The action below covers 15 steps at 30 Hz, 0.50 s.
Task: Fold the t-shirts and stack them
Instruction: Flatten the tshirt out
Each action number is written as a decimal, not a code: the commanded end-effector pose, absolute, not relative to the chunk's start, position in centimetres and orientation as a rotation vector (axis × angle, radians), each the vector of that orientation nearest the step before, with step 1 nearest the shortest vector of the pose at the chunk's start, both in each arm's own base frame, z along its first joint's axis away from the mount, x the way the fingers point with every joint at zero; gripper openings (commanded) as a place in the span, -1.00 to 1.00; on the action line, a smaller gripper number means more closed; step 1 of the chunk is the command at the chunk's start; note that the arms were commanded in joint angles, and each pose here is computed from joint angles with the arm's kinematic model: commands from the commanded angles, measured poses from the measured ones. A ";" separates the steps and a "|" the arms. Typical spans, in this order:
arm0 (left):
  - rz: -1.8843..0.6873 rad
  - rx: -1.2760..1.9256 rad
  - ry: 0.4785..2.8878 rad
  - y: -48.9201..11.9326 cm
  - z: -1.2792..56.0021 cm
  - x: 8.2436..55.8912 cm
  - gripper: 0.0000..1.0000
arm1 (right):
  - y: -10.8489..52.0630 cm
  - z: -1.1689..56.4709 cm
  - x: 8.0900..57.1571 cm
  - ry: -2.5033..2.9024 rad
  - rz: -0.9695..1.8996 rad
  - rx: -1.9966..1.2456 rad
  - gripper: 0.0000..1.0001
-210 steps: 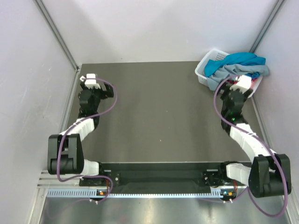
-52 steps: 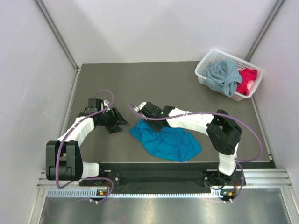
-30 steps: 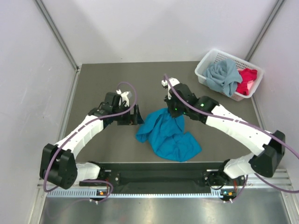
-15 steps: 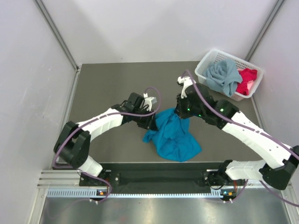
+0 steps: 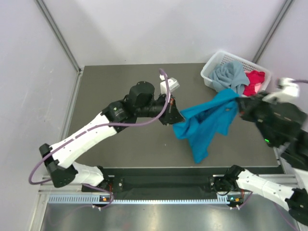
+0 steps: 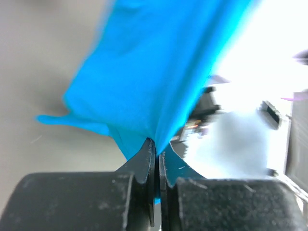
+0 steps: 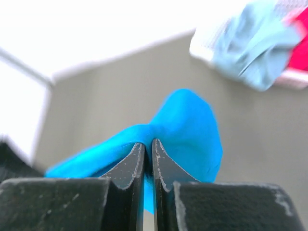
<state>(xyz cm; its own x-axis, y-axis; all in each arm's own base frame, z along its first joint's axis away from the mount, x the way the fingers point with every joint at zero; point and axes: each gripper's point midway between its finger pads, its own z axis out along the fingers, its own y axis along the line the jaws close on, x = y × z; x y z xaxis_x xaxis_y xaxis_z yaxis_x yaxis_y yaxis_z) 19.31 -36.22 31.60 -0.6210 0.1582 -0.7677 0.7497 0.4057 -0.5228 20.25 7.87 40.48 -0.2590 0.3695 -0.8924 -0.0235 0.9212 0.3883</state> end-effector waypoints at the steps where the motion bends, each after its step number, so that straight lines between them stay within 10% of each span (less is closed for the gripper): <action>1: -1.321 0.766 1.948 -37.4 36.7 15.0 -1.00 | 0.3 46.4 17.4 1.533 0.333 0.494 -1.00; 8: -1.456 0.879 1.814 -40.9 42.2 10.4 -1.00 | -3.2 53.6 16.2 1.326 0.234 0.459 -1.00; 15: -1.057 0.477 1.953 -34.3 38.8 19.2 -1.00 | 6.8 56.8 25.4 1.306 0.170 0.213 -1.00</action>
<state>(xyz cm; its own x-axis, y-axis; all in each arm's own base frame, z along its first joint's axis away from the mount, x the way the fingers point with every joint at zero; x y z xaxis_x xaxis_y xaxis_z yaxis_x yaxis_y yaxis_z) 14.57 -40.23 41.83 -0.5398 -0.0004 -0.8418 0.8007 0.3083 -0.5136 20.69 3.30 53.33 0.1382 0.3036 -0.9427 -0.0097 0.9522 0.3052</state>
